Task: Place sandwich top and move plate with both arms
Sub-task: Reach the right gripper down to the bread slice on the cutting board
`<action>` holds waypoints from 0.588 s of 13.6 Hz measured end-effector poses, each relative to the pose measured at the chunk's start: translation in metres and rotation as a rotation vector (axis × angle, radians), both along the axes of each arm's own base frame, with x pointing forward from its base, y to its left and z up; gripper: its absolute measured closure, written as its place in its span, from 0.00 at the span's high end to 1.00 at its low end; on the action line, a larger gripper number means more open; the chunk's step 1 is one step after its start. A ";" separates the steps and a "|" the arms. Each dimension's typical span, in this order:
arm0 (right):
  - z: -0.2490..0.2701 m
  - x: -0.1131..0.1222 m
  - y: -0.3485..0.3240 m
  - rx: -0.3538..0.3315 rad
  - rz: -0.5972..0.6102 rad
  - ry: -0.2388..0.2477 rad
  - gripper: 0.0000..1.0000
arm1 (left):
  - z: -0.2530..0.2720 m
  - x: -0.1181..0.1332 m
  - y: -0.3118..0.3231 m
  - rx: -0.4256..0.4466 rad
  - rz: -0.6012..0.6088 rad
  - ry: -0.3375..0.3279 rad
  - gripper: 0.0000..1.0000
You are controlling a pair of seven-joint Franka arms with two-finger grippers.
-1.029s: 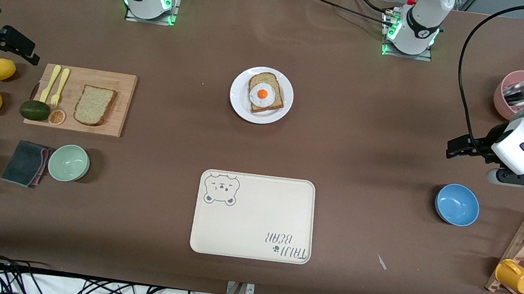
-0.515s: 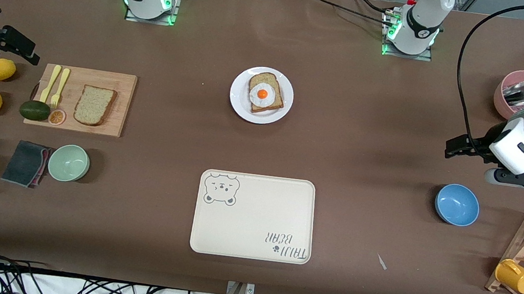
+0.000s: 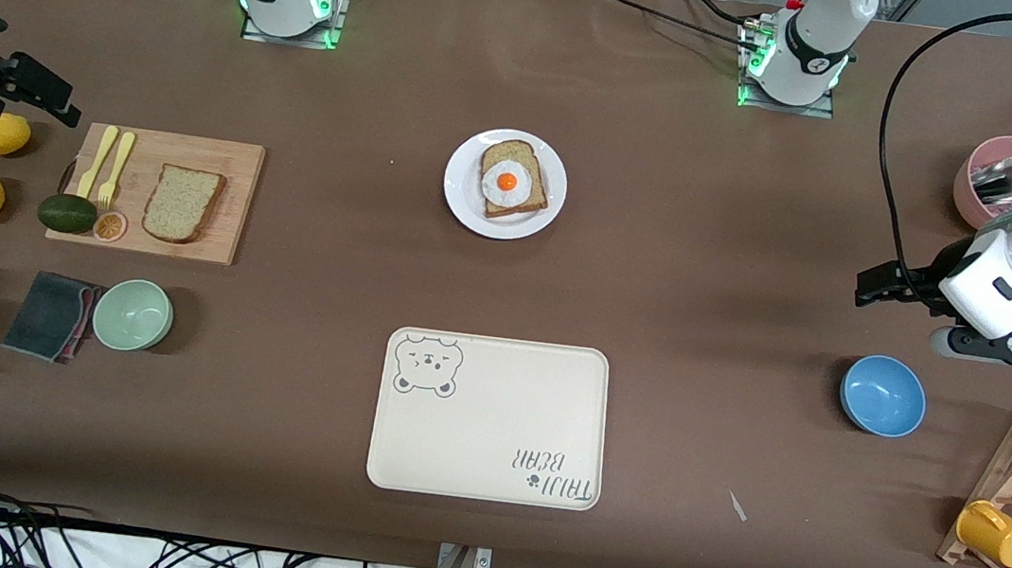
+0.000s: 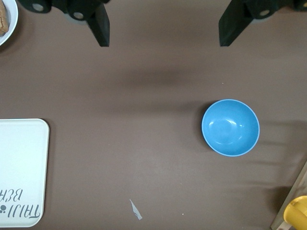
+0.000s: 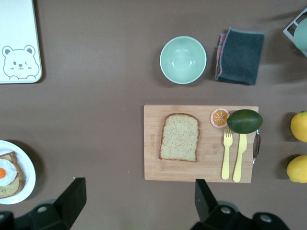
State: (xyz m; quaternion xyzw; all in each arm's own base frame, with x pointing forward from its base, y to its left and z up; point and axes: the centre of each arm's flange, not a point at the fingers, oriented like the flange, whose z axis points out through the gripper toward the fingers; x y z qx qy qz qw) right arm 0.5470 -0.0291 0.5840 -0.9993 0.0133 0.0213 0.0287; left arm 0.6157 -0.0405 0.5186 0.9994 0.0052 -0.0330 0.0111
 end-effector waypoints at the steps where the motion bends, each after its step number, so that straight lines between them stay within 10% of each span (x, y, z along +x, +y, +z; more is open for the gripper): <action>1: -0.010 0.003 -0.001 -0.004 -0.001 0.019 1.00 | 0.000 0.000 0.000 0.000 0.000 0.000 1.00; 8: -0.132 0.043 0.069 -0.187 -0.081 0.112 1.00 | -0.001 0.000 0.000 0.000 0.000 0.001 1.00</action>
